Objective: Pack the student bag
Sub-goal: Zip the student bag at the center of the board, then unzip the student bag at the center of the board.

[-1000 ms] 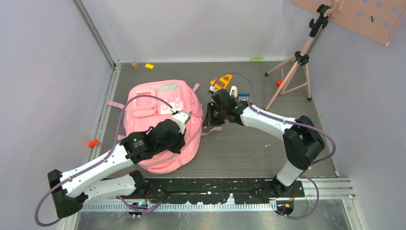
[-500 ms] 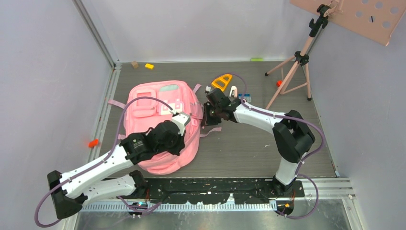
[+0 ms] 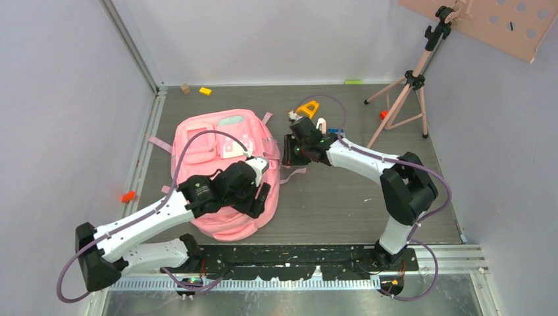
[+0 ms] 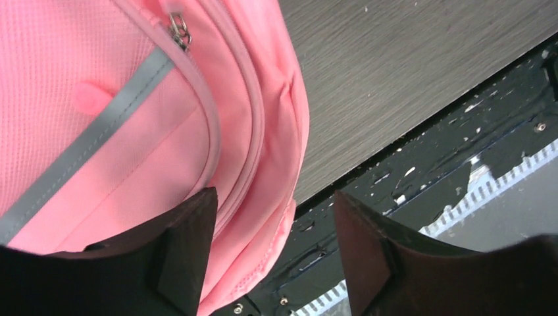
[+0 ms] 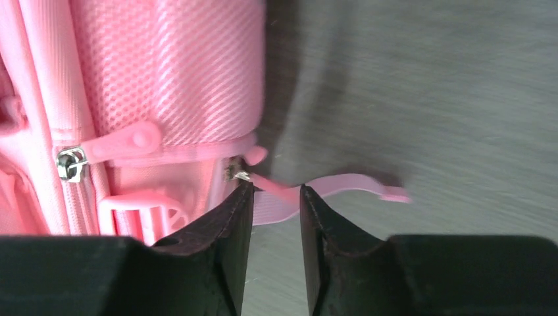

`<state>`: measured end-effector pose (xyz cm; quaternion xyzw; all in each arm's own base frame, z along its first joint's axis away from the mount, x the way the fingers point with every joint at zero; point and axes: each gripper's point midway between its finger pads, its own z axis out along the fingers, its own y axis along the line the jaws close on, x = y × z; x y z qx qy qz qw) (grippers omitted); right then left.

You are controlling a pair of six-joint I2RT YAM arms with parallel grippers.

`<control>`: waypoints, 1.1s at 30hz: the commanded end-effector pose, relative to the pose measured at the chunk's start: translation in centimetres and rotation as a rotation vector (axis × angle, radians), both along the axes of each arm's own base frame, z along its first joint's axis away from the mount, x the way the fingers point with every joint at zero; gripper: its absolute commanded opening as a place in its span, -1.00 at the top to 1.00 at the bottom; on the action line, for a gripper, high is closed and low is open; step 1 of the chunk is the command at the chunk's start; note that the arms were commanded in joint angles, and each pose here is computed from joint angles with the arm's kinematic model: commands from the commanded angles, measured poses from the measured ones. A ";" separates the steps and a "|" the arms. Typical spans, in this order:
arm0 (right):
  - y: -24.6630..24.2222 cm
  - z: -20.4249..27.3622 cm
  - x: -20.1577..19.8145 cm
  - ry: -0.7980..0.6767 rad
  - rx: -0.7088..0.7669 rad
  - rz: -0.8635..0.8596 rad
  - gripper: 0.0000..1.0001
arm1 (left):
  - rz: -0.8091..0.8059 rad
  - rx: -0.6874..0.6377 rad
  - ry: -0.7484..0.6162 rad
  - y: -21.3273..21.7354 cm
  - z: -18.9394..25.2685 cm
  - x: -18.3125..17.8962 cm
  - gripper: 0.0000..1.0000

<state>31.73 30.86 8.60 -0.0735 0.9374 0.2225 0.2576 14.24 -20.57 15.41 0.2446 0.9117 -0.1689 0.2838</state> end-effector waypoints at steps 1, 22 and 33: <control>-3.2 6.6 3.5 -0.233 -0.019 -0.105 0.13 | -0.018 -0.050 -0.005 -2.0 2.3 1.2 -0.45; 7.8 12.7 -3.0 -0.160 0.455 0.549 -0.25 | 0.685 -0.121 -0.073 13.9 3.8 11.2 -0.89; 10.1 10.5 -6.3 -0.071 0.418 0.773 -0.27 | 0.984 -0.142 -0.008 19.5 1.4 9.6 -0.96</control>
